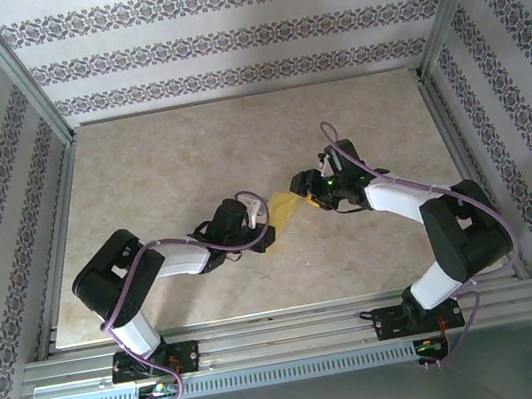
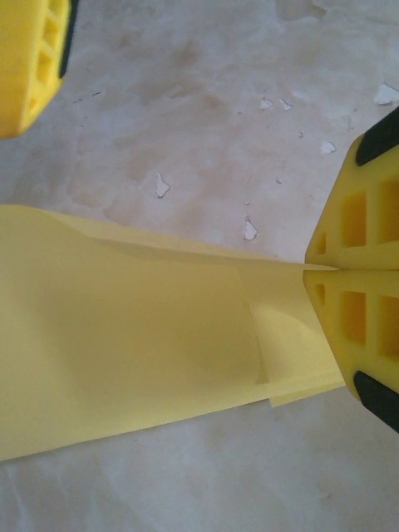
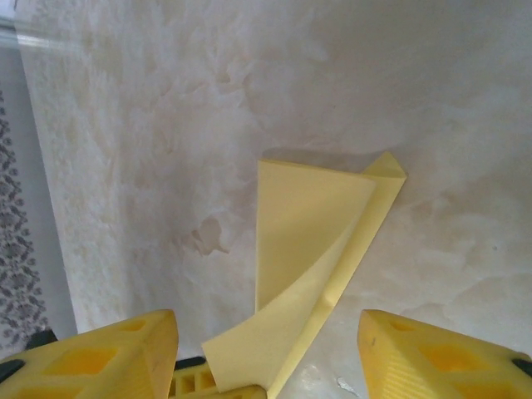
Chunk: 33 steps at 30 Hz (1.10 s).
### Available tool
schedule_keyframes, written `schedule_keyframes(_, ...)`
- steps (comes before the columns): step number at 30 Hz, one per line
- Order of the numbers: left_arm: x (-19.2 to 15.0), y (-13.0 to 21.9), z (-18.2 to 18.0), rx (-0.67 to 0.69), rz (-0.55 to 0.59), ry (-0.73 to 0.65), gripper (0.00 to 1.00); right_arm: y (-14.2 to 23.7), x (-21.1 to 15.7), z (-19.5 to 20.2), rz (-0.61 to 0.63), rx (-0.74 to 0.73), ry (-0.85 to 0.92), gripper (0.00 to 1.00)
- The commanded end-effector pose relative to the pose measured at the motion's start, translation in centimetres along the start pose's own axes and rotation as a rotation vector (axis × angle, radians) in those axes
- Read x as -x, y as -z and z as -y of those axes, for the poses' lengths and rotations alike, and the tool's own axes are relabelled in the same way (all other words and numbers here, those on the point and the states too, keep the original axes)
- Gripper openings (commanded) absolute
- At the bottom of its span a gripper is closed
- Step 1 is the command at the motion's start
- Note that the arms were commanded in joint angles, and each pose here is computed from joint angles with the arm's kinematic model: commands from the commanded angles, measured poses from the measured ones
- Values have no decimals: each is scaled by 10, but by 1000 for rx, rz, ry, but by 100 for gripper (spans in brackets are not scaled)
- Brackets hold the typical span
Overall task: Fold a paper plane with a square sheet of paper (pick it up from the middle)
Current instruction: Fold the wing for the fifth time at the center of the table.
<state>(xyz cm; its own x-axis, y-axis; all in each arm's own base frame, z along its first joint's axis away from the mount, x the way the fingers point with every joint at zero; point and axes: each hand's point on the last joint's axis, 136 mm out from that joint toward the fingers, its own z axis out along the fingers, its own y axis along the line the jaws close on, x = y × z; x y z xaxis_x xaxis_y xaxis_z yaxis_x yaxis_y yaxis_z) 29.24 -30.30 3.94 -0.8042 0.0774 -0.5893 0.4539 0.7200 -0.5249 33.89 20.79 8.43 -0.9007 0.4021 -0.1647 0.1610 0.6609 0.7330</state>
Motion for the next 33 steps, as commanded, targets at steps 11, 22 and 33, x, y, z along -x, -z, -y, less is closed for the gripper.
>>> schedule_keyframes(11, 13, -6, -3, -49, -3, 280, 7, -26, -28, -5, -118, 57, 146, 62)
schedule_keyframes(22, 12, -7, -9, -51, -1, 324, 8, -44, -38, 14, -159, -87, 214, 56)
schedule_keyframes(33, 9, -9, -11, -56, -6, 335, 10, -47, -44, 45, -185, -289, 218, 54)
